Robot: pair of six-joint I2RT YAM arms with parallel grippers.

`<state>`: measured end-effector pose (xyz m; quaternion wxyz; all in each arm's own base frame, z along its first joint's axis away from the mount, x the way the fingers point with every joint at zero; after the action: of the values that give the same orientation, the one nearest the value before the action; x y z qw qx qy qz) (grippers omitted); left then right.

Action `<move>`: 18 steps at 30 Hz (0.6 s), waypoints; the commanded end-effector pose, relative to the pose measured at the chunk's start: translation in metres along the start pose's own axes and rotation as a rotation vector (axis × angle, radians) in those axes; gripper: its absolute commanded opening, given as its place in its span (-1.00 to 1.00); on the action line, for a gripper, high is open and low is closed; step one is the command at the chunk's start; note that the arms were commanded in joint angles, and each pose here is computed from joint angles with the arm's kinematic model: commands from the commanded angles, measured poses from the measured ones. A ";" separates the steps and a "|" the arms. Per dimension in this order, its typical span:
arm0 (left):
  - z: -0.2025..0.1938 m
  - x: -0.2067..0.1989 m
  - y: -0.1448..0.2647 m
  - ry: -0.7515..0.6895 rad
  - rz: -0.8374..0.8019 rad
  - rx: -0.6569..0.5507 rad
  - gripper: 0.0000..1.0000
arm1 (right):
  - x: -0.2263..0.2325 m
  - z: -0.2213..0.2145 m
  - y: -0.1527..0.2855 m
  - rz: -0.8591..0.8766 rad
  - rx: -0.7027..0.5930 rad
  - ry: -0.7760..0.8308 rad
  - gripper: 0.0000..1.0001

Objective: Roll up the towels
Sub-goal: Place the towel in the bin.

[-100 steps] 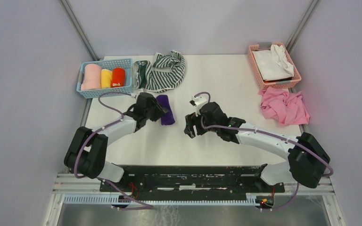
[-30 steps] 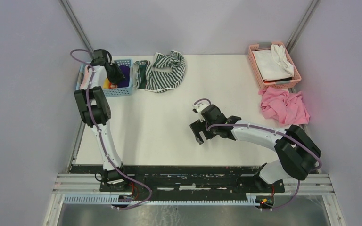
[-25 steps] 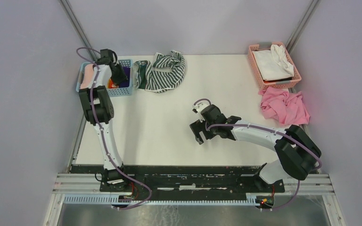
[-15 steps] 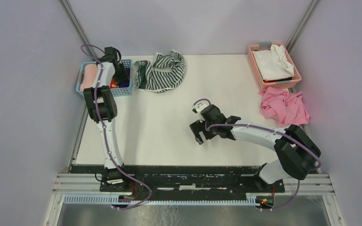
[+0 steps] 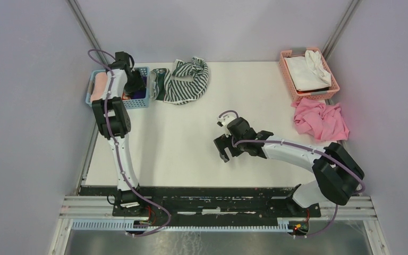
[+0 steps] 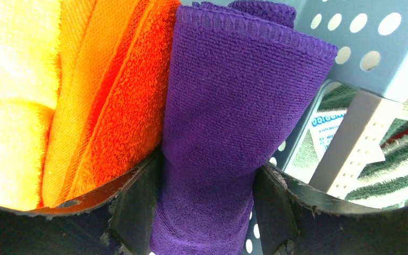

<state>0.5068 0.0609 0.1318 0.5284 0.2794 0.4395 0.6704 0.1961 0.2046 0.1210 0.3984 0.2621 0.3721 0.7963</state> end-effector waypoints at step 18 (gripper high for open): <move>-0.030 -0.093 0.153 -0.089 -0.075 -0.322 0.52 | -0.015 0.022 0.041 -0.146 -0.203 -0.004 1.00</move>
<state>0.4497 0.0173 0.2385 0.5703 0.2394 0.3742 0.6910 0.1972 0.1921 0.1500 0.4405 0.2207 0.3398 0.8011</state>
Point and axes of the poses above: each gripper's point midway between its finger pads, its own y axis back along the fingers, its own x axis along the line the jaws close on, z = x × y, the point moved 9 cm from there along y, back along the fingers, and after that the axes turned 4 degrees about -y, right-handed, at the moved point
